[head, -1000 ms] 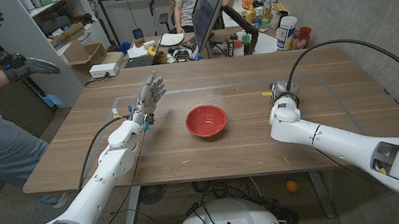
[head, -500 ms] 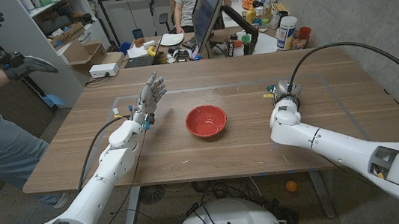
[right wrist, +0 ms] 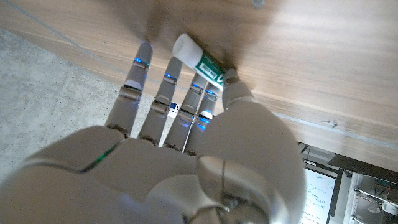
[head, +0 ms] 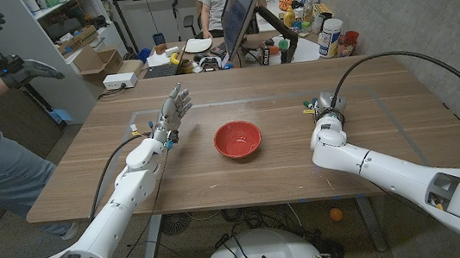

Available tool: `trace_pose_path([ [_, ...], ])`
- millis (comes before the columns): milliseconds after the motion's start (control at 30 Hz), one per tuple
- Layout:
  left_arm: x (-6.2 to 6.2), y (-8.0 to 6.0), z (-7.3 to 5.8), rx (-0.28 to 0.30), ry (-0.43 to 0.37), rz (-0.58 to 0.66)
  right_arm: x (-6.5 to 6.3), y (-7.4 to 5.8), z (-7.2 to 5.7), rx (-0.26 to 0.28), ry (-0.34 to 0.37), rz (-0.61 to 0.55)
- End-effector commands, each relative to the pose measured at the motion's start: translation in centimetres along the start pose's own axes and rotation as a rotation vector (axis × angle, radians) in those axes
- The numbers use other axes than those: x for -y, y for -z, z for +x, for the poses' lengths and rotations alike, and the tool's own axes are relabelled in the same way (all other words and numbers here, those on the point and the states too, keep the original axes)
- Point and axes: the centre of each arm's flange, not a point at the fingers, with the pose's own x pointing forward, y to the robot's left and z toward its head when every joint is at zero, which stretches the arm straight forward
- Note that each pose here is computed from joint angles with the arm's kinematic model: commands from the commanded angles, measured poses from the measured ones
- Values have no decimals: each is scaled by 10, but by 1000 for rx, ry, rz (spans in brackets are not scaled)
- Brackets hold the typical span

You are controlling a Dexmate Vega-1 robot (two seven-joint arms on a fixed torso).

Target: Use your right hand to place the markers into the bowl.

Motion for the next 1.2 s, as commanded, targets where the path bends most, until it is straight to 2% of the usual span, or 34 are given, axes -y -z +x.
trace_pose_path([
  [33, 2, -1, 3, 8, 7, 1, 13, -3, -2, 10, 46, 2],
  [667, 1, -2, 6, 9, 11, 1, 38, -5, -7, 24, 91, 10],
  [933, -1, -17, 6, 30, 20, 23, 55, -11, -16, 48, 113, -8],
  [1200, 0, -18, 5, 32, 31, 18, 68, -13, -25, 75, 127, 0],
])
